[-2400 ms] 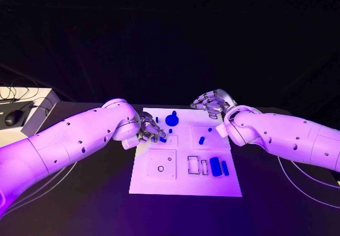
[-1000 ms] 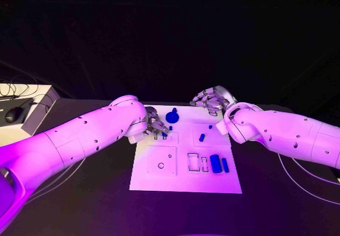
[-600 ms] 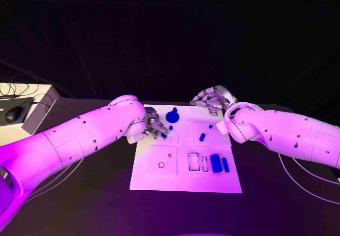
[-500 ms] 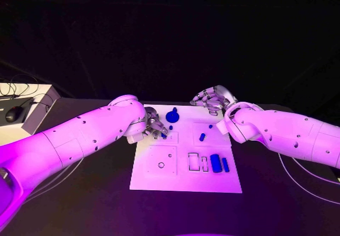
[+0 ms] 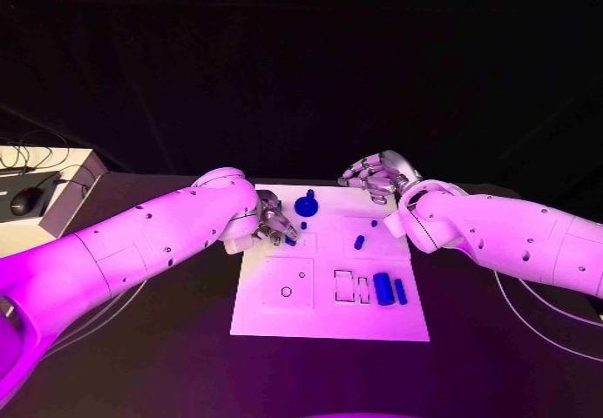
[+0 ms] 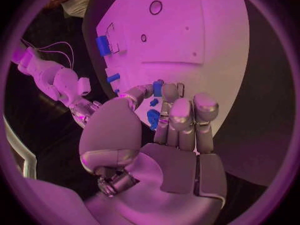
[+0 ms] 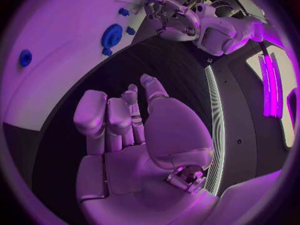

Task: Assemble the parts on the task board

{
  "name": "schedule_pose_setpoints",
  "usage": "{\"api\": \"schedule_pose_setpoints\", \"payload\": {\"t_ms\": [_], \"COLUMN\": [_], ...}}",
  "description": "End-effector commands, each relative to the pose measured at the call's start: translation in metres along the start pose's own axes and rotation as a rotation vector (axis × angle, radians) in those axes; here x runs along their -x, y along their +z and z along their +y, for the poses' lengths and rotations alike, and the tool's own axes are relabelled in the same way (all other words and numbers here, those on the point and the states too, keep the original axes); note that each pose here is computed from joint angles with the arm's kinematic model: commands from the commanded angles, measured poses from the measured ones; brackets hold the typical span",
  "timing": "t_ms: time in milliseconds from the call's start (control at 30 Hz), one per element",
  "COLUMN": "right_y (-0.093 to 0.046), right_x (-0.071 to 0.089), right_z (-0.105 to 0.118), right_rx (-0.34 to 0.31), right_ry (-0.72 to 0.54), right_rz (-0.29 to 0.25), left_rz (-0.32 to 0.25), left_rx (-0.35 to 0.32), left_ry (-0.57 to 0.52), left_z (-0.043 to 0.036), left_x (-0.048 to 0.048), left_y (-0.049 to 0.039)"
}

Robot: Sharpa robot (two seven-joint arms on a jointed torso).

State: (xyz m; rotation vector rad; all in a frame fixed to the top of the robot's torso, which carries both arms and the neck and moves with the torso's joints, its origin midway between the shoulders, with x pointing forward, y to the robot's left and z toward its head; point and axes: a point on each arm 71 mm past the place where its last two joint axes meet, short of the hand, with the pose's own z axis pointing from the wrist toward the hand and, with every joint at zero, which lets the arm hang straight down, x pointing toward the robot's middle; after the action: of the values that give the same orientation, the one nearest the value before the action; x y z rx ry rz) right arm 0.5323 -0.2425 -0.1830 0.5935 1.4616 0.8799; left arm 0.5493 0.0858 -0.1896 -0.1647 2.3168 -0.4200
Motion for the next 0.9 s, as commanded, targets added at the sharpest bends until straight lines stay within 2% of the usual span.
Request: {"api": "schedule_pose_setpoints", "payload": {"t_ms": [33,667,900], "right_y": [0.0001,-0.0002,-0.0003], "right_x": [-0.0016,-0.0016,-0.0015], "right_z": [0.0019,0.0018,0.0017], "right_rx": [0.015,0.015,0.014], "right_ry": [-0.005,-0.004,-0.004], "right_rz": [0.013,0.015,0.016], "left_rz": [0.017,0.023,0.047], "left_rx": [-0.011,-0.007,-0.002], "left_ry": [0.015,0.012,0.033], "left_z": [-0.0024,-0.0017,-0.0015], "left_x": [-0.0026,-0.0040,-0.0059], "left_y": [-0.0002,0.0022,0.0022]}}
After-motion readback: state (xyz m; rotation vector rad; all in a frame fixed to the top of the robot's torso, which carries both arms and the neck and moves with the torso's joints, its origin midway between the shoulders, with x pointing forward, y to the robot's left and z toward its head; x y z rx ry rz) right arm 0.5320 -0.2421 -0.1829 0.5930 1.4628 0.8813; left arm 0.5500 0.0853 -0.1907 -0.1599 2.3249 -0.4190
